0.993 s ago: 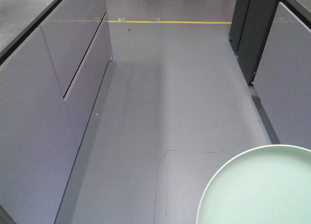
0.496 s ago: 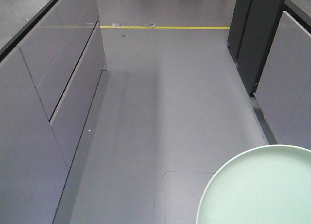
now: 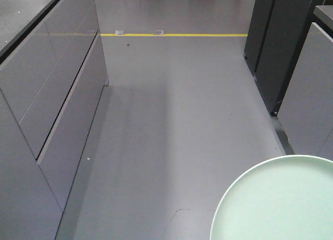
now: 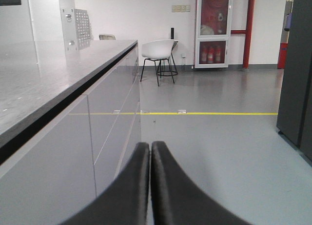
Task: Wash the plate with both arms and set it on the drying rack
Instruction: 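Hold the plate in the right gripper while the base drives to the sink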
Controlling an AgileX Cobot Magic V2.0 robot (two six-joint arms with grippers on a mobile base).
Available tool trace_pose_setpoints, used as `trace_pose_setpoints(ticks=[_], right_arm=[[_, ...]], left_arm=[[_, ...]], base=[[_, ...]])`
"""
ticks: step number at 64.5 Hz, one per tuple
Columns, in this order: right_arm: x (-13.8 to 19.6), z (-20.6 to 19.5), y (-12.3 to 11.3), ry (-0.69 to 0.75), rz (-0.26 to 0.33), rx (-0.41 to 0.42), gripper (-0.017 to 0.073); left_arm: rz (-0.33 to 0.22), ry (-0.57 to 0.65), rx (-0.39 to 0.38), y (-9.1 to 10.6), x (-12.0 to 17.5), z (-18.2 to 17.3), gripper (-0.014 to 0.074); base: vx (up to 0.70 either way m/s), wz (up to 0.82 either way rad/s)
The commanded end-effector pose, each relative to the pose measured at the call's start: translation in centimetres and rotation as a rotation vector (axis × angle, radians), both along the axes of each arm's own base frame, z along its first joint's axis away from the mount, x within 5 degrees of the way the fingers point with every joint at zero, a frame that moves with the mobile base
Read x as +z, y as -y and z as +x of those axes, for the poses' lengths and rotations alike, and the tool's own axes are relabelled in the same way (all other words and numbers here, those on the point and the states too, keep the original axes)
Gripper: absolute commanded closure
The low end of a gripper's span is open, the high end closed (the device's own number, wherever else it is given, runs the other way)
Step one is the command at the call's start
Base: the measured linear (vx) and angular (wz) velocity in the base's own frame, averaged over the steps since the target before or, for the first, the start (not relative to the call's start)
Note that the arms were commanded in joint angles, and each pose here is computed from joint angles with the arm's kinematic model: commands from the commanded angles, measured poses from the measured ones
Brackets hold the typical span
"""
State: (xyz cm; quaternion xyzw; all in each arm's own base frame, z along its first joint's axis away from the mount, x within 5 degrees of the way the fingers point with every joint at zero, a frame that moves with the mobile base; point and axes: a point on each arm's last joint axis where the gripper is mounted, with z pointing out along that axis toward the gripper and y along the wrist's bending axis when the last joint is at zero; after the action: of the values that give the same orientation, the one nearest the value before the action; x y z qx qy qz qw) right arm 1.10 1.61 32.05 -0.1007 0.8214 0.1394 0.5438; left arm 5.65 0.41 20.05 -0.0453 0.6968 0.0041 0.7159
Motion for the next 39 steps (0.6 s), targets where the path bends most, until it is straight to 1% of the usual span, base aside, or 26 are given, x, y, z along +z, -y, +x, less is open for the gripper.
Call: trace_pose_setpoints(ticks=[1,39], right_arm=[[1.27,0.24,0.0,0.078,0.028,-0.012,0.0564],[1.27,0.24,0.0,0.078,0.028,-0.012,0.0564]], left_arm=[[-0.008,0.075,-0.003,0.03,0.25,-0.09,0.0599],[-0.008,0.075,-0.003,0.03,0.25,-0.09,0.0599]], base=[[0.32,-0.06],[0.31,-0.05]])
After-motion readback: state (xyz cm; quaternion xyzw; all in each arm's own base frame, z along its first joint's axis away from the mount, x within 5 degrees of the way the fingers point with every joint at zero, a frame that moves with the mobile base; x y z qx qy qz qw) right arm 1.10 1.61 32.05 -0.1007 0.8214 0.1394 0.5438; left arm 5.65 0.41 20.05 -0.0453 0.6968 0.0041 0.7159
